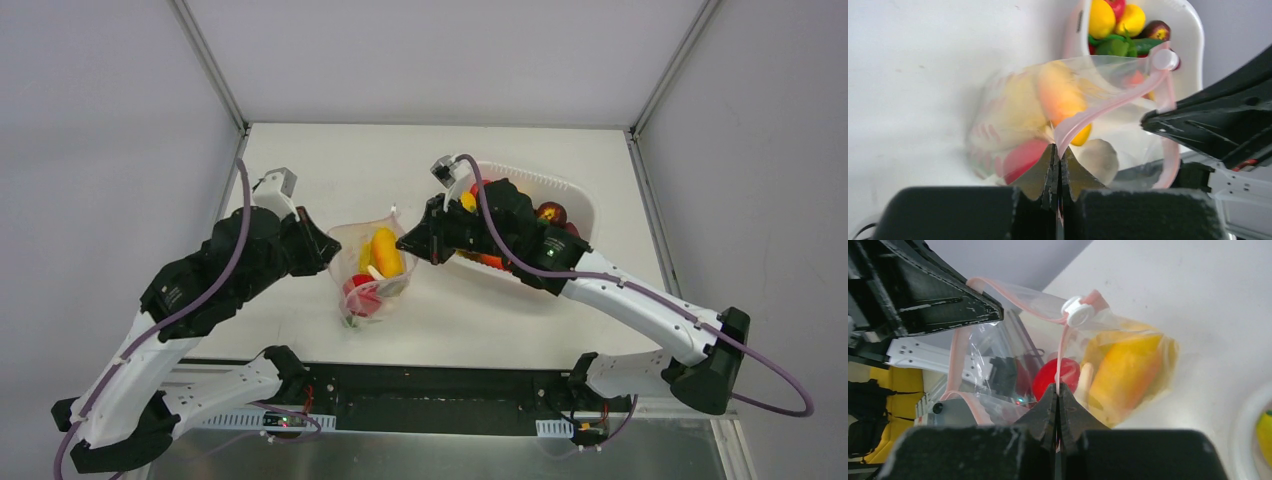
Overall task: Place the food in the zip-top bag and seal the zipper
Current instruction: Adjust the zipper food storage bag at the center of the board.
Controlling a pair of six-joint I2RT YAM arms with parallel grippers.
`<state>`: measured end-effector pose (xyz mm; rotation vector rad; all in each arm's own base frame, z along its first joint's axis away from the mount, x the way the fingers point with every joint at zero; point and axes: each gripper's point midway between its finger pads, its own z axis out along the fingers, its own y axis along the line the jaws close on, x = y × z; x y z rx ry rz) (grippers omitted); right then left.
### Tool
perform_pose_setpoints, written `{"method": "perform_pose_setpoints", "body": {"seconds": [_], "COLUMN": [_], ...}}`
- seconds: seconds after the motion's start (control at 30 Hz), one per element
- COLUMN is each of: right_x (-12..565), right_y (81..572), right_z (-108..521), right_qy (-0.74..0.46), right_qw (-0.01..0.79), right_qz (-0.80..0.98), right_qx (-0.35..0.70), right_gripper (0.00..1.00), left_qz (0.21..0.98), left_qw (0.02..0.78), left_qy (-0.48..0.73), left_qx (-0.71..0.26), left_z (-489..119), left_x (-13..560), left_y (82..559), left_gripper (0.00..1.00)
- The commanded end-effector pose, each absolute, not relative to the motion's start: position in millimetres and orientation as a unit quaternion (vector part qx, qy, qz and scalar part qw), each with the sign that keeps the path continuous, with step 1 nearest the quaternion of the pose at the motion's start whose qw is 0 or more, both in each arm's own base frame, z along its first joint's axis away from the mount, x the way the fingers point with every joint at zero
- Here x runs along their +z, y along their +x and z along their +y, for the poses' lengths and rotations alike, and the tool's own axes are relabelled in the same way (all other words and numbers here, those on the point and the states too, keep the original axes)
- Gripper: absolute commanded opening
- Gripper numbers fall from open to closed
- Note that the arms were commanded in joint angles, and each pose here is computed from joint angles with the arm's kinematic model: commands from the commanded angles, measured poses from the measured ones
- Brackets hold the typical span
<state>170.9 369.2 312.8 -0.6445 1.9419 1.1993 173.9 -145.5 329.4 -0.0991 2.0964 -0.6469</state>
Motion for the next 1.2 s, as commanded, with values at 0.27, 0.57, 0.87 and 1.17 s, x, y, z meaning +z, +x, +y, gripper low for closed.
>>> {"method": "perform_pose_setpoints", "body": {"seconds": [0.27,0.57,0.87,1.17], "right_x": [361,338,310,352], "right_y": [198,205,195,176], "right_z": [412,414,392,348], "right_qy": [-0.220,-0.217,-0.242,-0.255], "right_qw": [0.387,0.381,0.343,0.392], "right_qz": [0.740,0.755,0.775,0.735], "right_qx": [0.504,0.487,0.472,0.491], "right_gripper": [0.00,0.00,0.30,0.72], "left_qz": [0.875,0.867,0.862,0.862], "left_qw": [0.444,0.469,0.469,0.465], "left_qy": [0.013,-0.032,-0.037,-0.036], "left_qx": [-0.192,-0.169,-0.188,-0.198], "left_z": [-126,-106,-116,-128], "left_x": [335,336,324,321], "left_y": [167,171,175,182], "left_gripper": [0.00,0.00,0.00,0.00]}}
